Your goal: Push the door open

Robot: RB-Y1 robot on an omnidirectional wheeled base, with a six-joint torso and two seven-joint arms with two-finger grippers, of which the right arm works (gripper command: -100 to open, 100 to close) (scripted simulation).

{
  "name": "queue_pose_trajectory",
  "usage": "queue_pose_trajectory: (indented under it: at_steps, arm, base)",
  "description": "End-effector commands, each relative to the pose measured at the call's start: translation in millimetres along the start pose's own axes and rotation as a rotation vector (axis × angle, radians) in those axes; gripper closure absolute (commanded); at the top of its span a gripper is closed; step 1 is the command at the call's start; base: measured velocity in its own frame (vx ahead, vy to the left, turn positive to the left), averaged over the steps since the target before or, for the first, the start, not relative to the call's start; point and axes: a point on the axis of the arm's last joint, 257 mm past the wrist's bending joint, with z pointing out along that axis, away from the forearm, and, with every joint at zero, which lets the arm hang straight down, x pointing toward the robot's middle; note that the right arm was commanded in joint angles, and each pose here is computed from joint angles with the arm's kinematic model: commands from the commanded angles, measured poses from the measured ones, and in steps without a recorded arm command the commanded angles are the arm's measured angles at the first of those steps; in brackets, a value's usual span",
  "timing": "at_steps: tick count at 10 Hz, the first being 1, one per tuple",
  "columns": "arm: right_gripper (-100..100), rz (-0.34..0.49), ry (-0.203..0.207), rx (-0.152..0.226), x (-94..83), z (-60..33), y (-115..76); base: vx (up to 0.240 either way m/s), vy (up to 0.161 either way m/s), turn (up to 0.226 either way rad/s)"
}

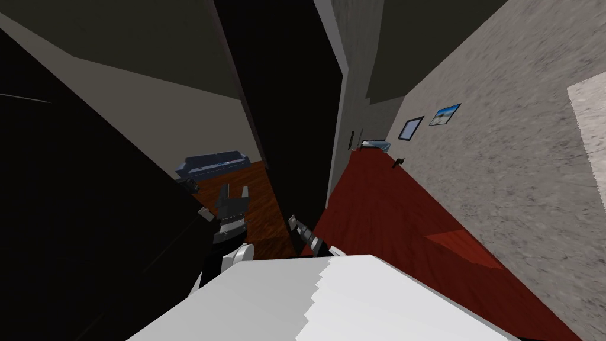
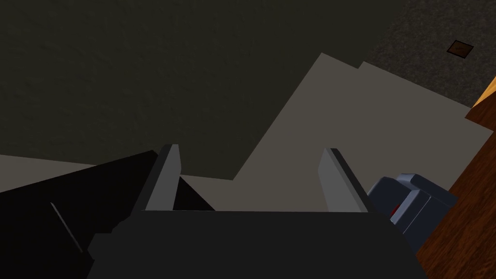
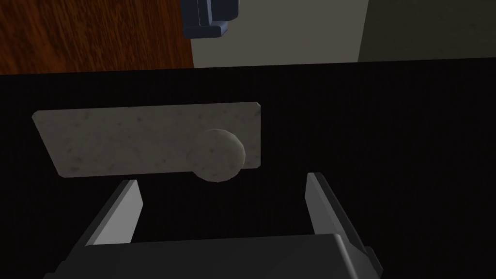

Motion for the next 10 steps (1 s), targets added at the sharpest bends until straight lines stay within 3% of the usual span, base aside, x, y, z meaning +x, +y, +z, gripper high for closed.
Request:
queue_pose_trajectory:
  at_steps: [1, 4, 5, 10]
  arm:
    - [-100, 0.001, -0.007, 0.001, -0.5, 0.6, -1.0]
    - [-100, 0.002, -0.010, 0.001, -0.6, 0.9, -1.3]
    - [100, 0.002, -0.010, 0.001, -0.6, 0.9, -1.3]
    - [100, 0.002, -0.010, 0.001, -0.6, 0.9, -1.3]
  base:
    - [0.127, 0.149, 0.039]
    - [0.097, 0.101, 0.018]
    - [-0.008, -0.007, 0.000]
    - [-0.011, -0.012, 0.001]
